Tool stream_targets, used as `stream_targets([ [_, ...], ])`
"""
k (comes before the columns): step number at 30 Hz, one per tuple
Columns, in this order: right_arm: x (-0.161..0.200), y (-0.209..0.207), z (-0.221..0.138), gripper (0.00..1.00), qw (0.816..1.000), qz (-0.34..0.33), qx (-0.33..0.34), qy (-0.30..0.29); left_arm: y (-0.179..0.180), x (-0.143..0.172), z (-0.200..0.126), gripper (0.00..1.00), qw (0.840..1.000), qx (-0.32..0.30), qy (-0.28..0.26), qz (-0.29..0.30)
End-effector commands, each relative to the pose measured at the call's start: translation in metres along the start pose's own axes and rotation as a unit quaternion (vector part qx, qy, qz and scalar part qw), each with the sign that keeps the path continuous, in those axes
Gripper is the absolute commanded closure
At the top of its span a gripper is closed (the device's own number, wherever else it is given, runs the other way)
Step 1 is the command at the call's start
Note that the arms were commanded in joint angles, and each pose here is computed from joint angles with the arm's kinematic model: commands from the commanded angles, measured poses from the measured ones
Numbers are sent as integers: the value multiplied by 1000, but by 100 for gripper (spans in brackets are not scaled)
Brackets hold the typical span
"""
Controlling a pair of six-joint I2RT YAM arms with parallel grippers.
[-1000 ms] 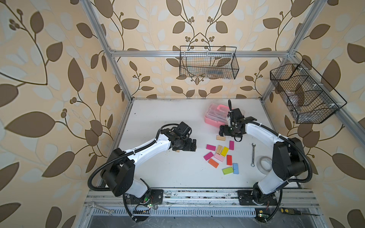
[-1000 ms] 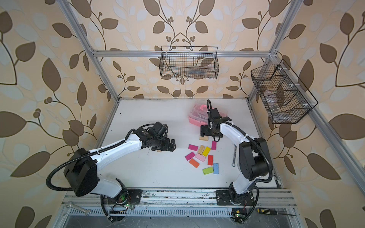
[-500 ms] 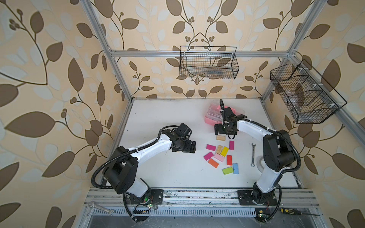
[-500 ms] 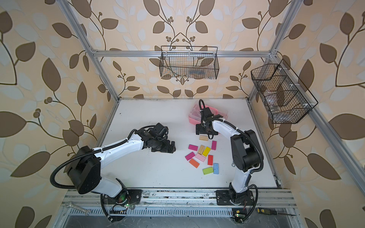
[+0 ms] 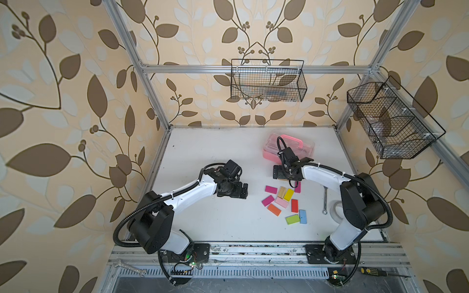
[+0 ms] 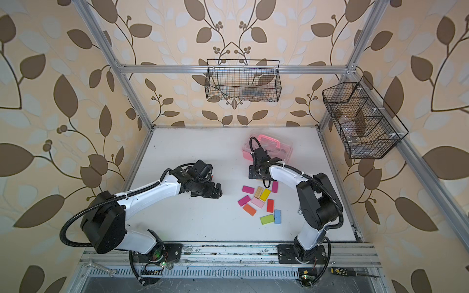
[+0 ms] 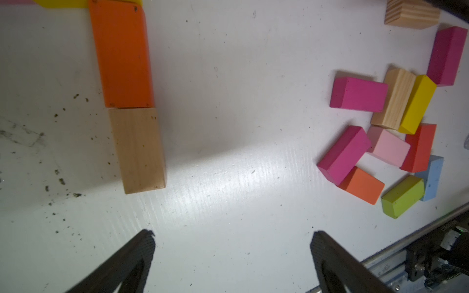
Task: Assemble the number 7 with building blocks
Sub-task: Pick up the building block from the center of the board.
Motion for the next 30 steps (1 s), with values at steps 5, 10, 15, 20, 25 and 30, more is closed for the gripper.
stream_targets([
  [5, 3, -9, 20, 8, 997, 66, -26, 18, 0, 1, -9, 1, 1000, 13, -13, 7],
  [10, 4, -9, 24, 14, 997, 67, -31, 23, 1, 3, -8, 1, 1000, 14, -12, 5],
  [15, 7, -7, 31, 16, 997, 62, -28, 34, 1, 3, -7, 1, 1000, 15, -11, 3],
  [20, 8, -11, 36, 18, 999, 42, 5, 34, 1, 3, -7, 1, 1000, 17, -12, 2],
  [25, 7, -13, 36, 19, 999, 23, 34, 21, 2, 6, -7, 1, 1000, 17, -11, 1],
  [30, 8, -11, 39, 22, 999, 6, 50, 20, 3, 8, -7, 1, 1000, 17, -10, 0],
])
Point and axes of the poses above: each gripper's point midway between its finger pads, its own z axis out along the fingers, its own y axis along the line the jaws close on, x = y × z, the point moved 5 cm from there along -z, back along the fingers, and after that the axes turned 7 degrees about z, right-handed, at the moved point
